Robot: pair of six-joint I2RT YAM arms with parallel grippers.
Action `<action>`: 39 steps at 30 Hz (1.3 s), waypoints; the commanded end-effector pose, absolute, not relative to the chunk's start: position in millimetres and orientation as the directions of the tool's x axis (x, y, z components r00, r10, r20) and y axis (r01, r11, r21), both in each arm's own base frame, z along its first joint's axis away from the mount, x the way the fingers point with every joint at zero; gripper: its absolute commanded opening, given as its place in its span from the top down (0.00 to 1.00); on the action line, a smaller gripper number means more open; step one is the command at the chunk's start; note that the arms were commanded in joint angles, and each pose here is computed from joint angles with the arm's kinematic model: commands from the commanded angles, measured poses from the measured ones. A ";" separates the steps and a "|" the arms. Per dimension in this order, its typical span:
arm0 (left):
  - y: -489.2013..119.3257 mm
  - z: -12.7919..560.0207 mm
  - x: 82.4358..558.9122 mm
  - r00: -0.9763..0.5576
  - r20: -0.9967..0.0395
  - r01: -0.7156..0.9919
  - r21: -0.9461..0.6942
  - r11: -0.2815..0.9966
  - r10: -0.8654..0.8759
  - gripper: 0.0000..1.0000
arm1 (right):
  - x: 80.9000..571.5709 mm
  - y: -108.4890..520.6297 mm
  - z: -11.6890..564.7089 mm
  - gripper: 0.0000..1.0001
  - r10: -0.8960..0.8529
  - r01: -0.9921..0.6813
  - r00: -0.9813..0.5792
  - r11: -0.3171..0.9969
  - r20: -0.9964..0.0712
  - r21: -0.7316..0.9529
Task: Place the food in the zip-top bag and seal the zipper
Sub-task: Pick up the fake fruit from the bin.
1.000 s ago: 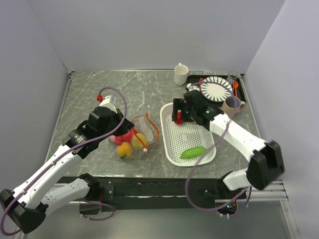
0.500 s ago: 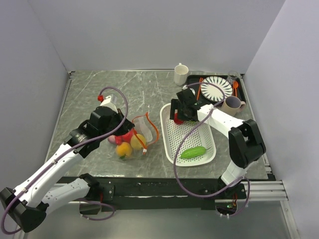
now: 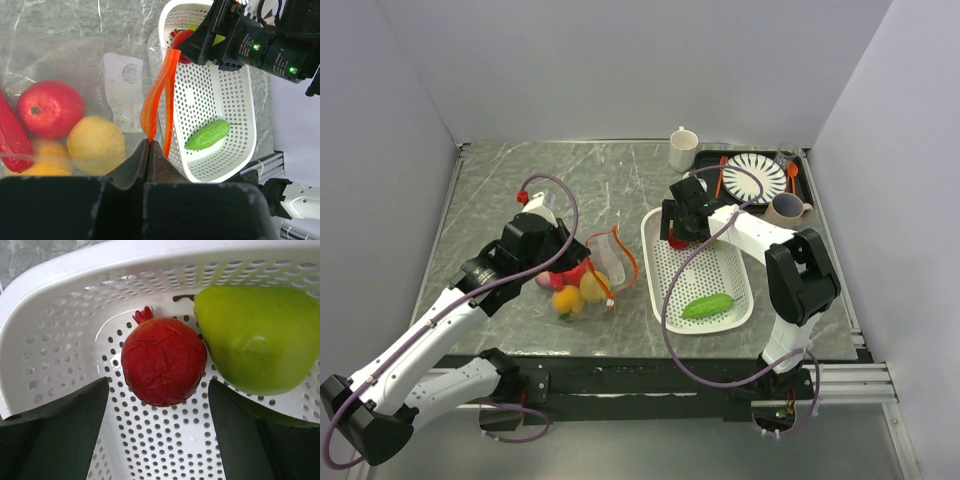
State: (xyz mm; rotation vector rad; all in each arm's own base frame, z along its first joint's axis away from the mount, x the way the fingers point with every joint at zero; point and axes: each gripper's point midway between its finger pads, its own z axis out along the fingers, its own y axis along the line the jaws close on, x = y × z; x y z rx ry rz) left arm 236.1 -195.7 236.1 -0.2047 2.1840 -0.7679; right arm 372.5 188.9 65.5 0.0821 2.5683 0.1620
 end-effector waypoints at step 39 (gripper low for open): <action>-200.9 244.2 242.6 -0.648 -0.648 0.120 -0.605 0.787 -0.400 0.99 | 250.6 287.1 212.8 0.69 0.109 -0.384 -0.710 0.768 -0.695 0.513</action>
